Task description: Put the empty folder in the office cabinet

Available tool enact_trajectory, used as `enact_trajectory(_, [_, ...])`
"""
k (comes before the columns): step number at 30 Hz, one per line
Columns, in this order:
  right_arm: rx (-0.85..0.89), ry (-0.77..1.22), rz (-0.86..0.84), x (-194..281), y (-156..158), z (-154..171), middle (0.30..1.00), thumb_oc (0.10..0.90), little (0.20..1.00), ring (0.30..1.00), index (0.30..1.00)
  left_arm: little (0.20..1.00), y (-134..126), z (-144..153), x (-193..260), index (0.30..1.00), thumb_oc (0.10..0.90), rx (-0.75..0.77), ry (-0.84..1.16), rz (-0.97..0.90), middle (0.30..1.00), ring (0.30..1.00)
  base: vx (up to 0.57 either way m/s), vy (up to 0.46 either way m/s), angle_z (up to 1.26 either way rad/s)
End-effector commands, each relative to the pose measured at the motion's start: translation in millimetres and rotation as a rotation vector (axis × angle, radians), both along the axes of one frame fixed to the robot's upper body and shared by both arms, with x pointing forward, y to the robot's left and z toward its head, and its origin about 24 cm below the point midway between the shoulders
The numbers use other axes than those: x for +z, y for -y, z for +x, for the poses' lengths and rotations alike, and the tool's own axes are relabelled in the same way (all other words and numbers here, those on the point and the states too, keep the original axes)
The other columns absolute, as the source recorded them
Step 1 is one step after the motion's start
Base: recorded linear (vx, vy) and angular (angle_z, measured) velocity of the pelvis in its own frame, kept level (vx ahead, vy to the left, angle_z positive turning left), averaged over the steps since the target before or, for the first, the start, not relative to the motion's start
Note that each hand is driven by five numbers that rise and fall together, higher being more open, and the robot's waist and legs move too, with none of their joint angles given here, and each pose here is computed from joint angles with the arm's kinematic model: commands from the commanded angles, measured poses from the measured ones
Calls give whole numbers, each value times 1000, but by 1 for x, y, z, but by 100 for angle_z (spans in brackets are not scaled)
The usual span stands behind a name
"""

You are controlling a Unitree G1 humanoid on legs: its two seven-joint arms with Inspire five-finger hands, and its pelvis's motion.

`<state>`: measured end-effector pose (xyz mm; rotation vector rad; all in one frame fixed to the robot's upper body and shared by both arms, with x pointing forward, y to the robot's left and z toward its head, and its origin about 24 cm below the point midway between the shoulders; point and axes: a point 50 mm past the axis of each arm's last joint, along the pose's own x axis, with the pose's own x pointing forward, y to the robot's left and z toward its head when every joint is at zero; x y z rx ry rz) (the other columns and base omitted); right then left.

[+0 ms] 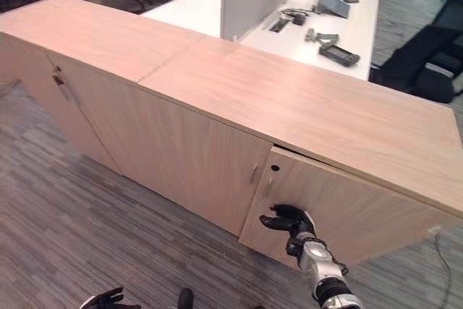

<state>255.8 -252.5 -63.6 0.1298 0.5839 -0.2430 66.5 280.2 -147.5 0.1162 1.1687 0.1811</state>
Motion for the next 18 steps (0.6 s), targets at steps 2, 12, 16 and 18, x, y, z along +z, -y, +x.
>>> enact_trajectory(2, [-258, 331, -130, 100, 80, 53, 900, 800, 900, 900, 900, 900, -1, 13, 3, 900, 800, -53, 39, -3, 900, 900, 32, -41, 2])
enact_trajectory(12, [-157, 264, -114, 82, 66, 50, 900, 800, 900, 900, 900, 900, 15, 25, 2, 900, 800, -98, 85, -44, 900, 900, 9, -52, -3])
enact_trajectory(16, [-31, 235, -23, 32, 18, 4, 900, 800, 900, 900, 900, 900, 26, 34, 2, 900, 800, -76, 133, -68, 900, 900, 10, -28, -5])
enact_trajectory(18, [-8, 163, 0, 8, 7, -26, 900, 800, 900, 900, 900, 900, 31, 36, 2, 900, 800, -78, 149, -78, 900, 900, 5, -32, -34])
